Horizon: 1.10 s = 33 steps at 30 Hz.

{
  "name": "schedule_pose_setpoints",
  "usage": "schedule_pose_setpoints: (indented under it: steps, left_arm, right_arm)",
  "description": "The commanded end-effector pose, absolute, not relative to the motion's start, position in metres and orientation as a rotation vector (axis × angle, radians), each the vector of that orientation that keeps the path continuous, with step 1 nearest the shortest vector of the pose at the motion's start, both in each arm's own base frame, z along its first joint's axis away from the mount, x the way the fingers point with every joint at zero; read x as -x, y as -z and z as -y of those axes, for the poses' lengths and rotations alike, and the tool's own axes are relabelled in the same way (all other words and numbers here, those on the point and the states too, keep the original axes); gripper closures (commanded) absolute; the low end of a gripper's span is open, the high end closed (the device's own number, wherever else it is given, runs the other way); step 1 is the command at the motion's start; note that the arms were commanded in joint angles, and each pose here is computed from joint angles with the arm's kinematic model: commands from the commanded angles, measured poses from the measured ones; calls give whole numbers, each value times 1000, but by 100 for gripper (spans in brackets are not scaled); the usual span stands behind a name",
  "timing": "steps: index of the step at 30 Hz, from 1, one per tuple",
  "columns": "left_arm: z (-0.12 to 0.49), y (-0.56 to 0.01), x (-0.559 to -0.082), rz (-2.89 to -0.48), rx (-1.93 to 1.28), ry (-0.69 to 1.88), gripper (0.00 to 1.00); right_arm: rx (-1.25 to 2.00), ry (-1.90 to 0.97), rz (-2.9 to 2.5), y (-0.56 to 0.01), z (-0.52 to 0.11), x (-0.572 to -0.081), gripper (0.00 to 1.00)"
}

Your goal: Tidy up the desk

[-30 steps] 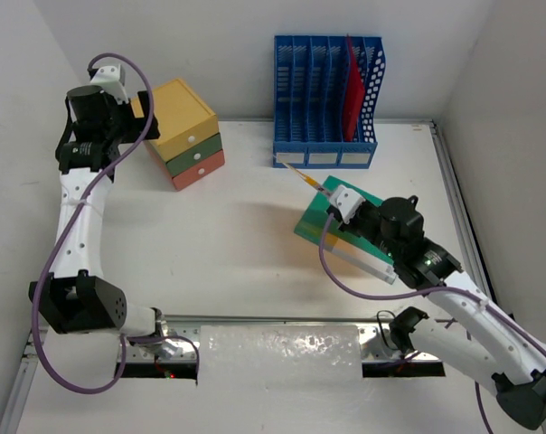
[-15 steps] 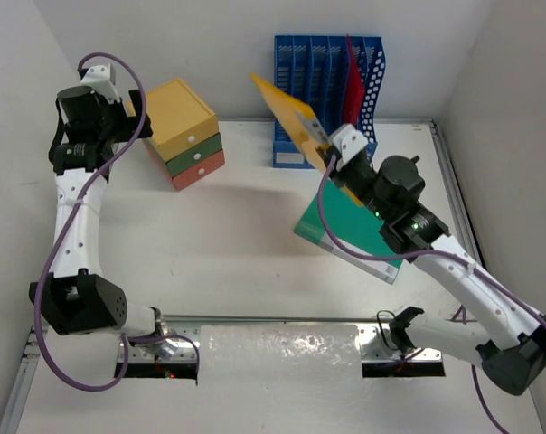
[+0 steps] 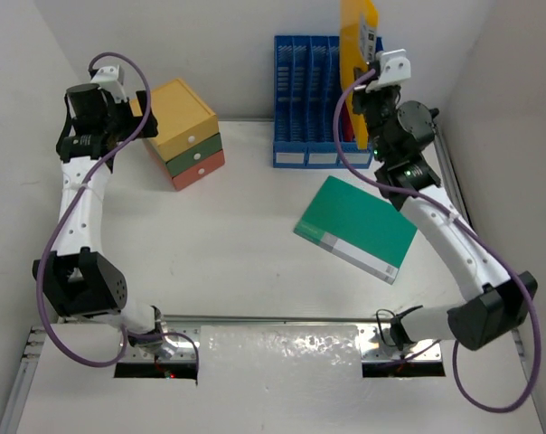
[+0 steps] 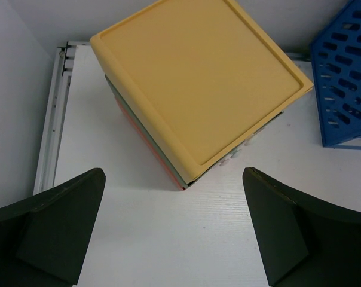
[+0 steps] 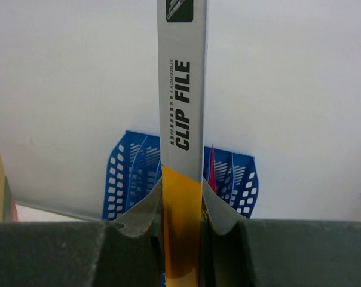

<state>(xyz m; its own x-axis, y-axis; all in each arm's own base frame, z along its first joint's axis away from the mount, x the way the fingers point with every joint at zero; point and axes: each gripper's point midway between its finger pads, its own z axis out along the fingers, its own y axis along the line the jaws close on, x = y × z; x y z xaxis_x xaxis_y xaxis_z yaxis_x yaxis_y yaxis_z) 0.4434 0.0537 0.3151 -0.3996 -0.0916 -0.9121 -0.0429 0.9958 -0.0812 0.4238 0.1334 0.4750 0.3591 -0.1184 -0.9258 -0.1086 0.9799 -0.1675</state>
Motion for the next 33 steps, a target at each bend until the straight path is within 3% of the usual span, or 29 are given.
schedule_pose_setpoints:
  steps: [1,33]
  left_arm:
    - [-57,-347,-450,-1890,78,53,0]
    - [-78,-317,-465,-1940,77,4,0]
  right_arm:
    - [110,-70,-1088,-517,-133,-430,100]
    - [-21,74,-1112,-442,-138,-576,100]
